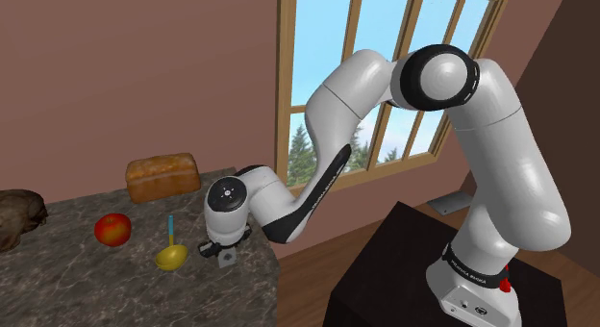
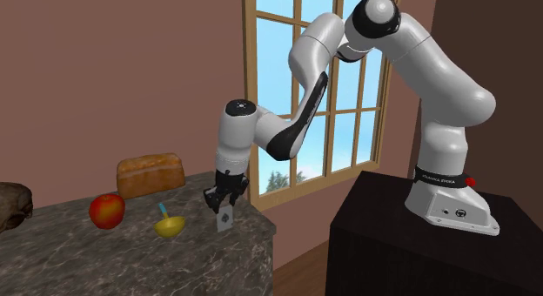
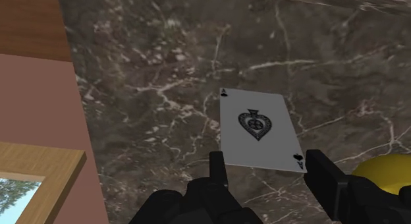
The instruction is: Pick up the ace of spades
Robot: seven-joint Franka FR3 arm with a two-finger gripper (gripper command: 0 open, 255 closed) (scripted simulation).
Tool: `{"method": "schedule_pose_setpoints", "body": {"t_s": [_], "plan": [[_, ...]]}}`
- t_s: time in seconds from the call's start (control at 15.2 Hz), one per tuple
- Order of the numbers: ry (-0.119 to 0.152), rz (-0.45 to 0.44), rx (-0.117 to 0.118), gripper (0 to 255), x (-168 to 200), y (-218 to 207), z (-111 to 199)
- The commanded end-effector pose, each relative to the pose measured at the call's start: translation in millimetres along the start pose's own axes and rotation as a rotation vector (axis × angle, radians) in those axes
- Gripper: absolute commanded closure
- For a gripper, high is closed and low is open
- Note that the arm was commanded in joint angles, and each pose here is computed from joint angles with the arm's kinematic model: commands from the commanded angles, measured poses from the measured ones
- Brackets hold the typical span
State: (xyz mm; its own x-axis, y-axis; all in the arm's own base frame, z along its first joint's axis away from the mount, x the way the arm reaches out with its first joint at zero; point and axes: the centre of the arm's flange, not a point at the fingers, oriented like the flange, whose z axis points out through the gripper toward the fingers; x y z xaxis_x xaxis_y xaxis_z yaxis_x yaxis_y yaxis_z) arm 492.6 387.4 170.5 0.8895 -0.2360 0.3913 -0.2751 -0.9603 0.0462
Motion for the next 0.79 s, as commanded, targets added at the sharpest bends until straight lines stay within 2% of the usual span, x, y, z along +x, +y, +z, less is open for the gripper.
{"method": "schedule_pose_setpoints", "body": {"t_s": [0.0, 0.73], "plan": [[0.000, 0.000, 0.000, 255, 3, 1, -7], [0.000, 0.000, 0.000, 255, 26, 3, -60]]}}
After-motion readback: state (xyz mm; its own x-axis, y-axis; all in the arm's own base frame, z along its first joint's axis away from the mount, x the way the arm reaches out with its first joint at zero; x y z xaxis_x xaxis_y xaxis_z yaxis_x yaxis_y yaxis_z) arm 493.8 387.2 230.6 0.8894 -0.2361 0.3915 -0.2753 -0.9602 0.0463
